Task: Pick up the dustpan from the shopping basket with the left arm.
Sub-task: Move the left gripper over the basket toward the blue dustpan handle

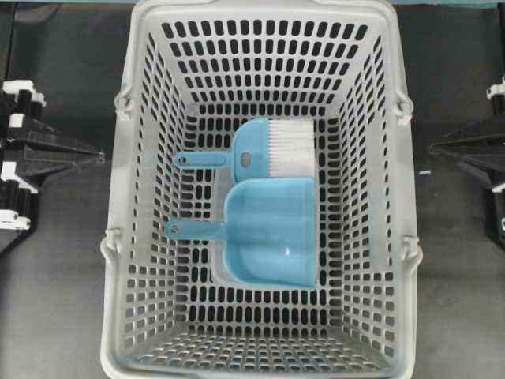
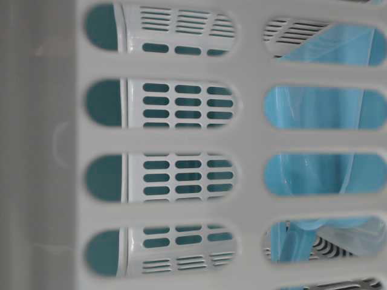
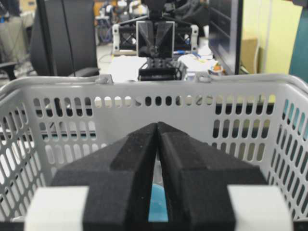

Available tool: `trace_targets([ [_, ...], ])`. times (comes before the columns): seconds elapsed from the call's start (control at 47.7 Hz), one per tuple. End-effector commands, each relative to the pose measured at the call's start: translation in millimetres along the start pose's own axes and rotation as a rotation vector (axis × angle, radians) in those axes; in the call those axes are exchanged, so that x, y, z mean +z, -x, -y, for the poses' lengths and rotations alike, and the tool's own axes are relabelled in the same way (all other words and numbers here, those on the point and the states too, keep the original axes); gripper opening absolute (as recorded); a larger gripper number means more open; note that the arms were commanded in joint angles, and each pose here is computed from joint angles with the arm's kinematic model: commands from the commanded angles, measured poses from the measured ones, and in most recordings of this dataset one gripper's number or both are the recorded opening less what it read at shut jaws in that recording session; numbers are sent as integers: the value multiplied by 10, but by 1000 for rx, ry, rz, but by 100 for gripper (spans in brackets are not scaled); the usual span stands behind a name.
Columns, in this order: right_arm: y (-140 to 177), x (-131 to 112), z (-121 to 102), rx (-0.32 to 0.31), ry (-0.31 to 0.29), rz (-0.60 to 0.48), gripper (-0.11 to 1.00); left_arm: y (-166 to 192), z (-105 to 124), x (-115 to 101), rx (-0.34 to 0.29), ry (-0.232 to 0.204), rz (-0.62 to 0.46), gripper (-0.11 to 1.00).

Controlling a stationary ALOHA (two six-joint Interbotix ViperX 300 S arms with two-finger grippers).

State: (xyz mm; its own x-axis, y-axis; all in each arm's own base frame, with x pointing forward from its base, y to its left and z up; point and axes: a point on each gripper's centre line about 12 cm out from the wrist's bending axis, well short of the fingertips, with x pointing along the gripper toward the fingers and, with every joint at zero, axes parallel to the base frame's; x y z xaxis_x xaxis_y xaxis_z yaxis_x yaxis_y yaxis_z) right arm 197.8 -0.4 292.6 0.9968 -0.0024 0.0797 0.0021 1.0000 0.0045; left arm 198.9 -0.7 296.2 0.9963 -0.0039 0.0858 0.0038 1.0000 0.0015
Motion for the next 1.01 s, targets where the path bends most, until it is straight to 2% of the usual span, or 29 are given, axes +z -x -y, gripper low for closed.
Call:
trace_targets([
  [0.0,-20,102,-6,2,-11,26,0,-45,41,239,-24,-22,12,6],
  [0.084,1,89,-1,-2,-36,-17,0,-104,43,372,-23,-11,-61,0],
  [0.168,34,79,-3,-2,-55,-86,0,-168,50,485,-23,-1,-143,0],
  [0.377,159,170,-15,2,-64,-215,0,-359,125,752,-50,-13,-308,0],
  [0.629,279,205,-19,3,-62,-282,0,-713,187,884,-59,-8,-444,0],
  [0.776,310,169,-21,3,-65,-327,1,-974,215,831,-61,-18,-536,0],
  [0.881,315,158,-28,8,-64,-330,11,-1174,230,719,-59,-24,-631,0],
  [0.985,316,134,-26,6,-65,-335,32,-1338,239,621,-53,-29,-738,0],
])
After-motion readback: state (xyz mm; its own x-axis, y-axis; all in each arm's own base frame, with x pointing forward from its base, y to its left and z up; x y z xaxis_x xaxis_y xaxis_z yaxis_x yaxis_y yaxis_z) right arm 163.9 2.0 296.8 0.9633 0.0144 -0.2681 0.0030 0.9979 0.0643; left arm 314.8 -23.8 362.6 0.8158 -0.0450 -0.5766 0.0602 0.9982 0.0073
